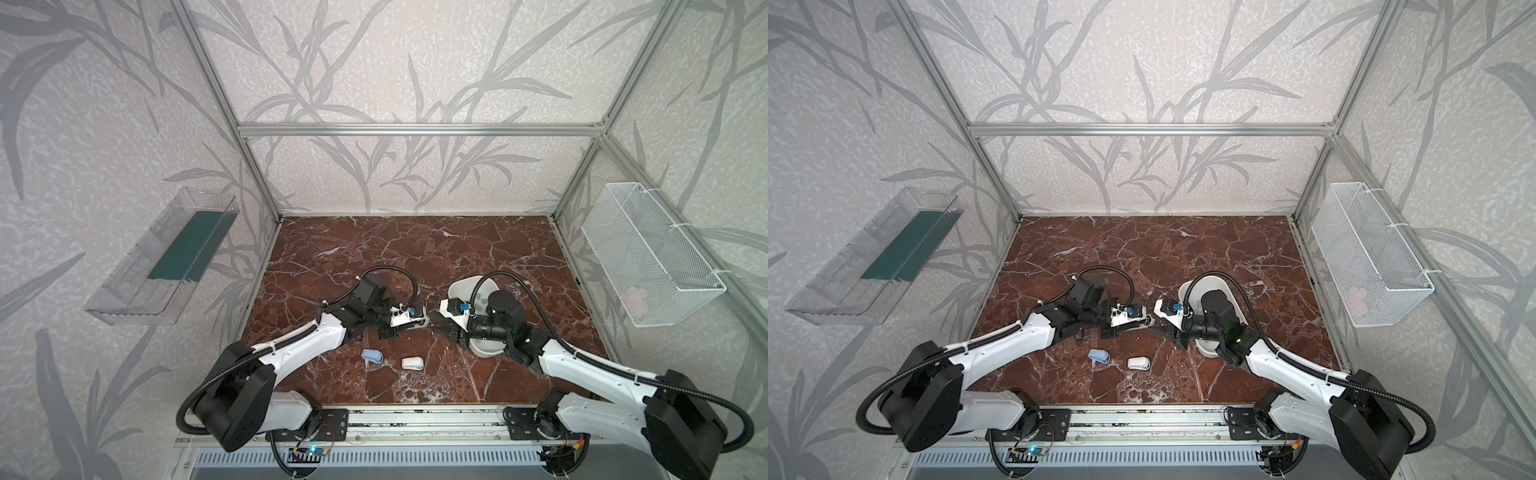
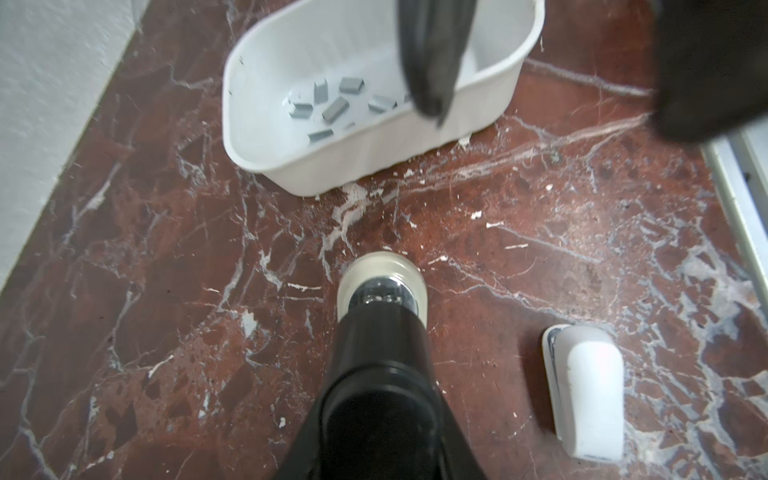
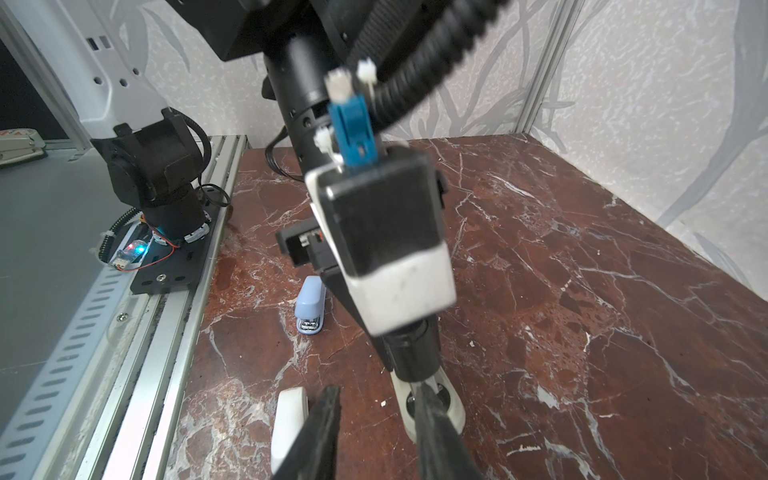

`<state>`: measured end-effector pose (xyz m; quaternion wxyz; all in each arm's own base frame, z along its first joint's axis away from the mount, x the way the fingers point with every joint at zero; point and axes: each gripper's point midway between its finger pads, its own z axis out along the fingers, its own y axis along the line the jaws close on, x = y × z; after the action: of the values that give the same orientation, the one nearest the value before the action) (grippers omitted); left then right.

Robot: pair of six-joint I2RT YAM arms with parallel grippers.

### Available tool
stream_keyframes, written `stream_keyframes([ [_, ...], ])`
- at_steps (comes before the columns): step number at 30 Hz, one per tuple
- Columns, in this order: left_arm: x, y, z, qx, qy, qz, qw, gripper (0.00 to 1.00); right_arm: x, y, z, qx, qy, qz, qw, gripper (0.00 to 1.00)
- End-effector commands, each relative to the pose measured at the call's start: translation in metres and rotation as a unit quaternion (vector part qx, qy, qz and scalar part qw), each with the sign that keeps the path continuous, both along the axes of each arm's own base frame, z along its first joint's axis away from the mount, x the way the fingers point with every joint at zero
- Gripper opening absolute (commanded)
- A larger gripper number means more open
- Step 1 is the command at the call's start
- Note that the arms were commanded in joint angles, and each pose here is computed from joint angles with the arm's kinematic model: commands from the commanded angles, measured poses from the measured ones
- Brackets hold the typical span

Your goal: Load the staples into the stapler

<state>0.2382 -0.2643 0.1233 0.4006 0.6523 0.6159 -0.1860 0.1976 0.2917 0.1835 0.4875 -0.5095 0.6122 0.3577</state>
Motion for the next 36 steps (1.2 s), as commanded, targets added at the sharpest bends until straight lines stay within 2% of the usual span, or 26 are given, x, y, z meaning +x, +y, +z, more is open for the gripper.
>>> stream_keyframes([
  [1,-0.004,-0.008,0.036,-0.061,-0.036,-0.022,0.997,0.00,-0.005,-0.001,0.006,0.010,-0.017,0.007,1.000,0.33],
  [15,-0.033,-0.009,0.060,-0.112,-0.041,-0.066,0.991,0.00,-0.010,0.004,0.016,0.027,-0.020,0.031,0.999,0.44],
  [26,-0.033,-0.014,0.063,-0.126,-0.037,-0.078,0.988,0.00,-0.013,0.018,0.013,0.017,0.001,0.058,0.998,0.41],
  [36,-0.040,-0.016,0.072,-0.139,-0.034,-0.094,0.985,0.00,-0.004,0.025,0.002,-0.001,0.011,0.051,0.999,0.39],
])
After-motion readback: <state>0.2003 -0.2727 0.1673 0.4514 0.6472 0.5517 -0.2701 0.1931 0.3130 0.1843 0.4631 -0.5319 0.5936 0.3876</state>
